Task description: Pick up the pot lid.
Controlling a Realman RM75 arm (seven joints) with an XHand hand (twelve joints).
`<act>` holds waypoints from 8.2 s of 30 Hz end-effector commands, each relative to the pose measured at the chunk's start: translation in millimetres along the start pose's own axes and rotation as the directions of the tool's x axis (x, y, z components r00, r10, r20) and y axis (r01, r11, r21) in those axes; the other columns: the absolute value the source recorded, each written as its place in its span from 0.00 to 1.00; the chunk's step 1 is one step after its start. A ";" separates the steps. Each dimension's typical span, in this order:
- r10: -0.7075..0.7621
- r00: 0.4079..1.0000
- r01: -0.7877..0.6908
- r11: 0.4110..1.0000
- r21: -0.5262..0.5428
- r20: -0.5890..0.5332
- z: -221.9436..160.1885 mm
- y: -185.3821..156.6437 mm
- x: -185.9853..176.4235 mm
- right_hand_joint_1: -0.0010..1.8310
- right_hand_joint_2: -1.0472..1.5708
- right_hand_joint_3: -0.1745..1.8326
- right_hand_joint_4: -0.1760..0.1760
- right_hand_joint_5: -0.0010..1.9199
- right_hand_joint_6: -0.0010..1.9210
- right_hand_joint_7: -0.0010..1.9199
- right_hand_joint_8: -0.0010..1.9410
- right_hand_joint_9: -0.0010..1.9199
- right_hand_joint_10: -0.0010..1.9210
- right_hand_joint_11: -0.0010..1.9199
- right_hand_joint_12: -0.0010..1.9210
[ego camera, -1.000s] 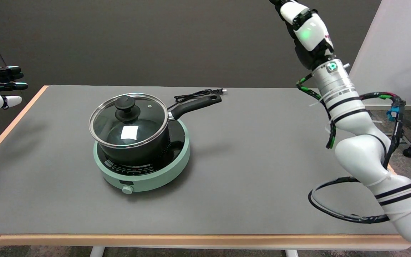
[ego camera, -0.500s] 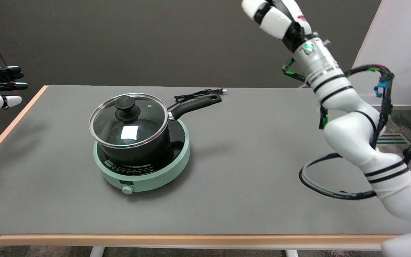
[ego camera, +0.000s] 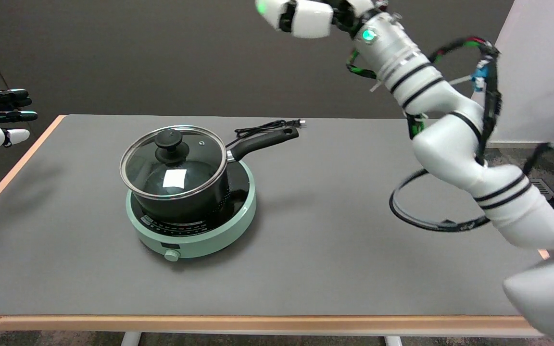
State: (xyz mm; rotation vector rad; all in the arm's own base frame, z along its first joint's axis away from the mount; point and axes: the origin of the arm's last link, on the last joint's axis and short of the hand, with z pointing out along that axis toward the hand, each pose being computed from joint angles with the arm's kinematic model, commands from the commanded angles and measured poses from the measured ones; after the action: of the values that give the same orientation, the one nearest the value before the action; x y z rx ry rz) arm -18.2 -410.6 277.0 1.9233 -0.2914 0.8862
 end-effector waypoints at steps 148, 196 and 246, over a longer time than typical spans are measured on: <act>-0.600 0.641 0.495 0.800 0.340 0.478 44.5 -40.2 -201.1 0.49 0.66 0.52 1.00 0.35 0.27 0.42 0.18 0.39 0.25 0.22 0.30; -0.618 0.663 0.507 0.786 0.353 0.423 47.2 -37.7 -185.0 0.74 0.71 0.42 0.96 0.37 0.64 0.49 0.66 0.44 0.73 0.37 0.52; -0.732 0.649 0.709 0.681 0.185 0.210 108.2 -23.0 -32.1 0.75 0.69 0.45 1.00 0.38 0.66 0.50 0.65 0.45 0.74 0.40 0.51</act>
State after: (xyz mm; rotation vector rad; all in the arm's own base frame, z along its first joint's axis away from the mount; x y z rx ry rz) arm -45.4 -476.5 140.8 2.1708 0.2680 0.0009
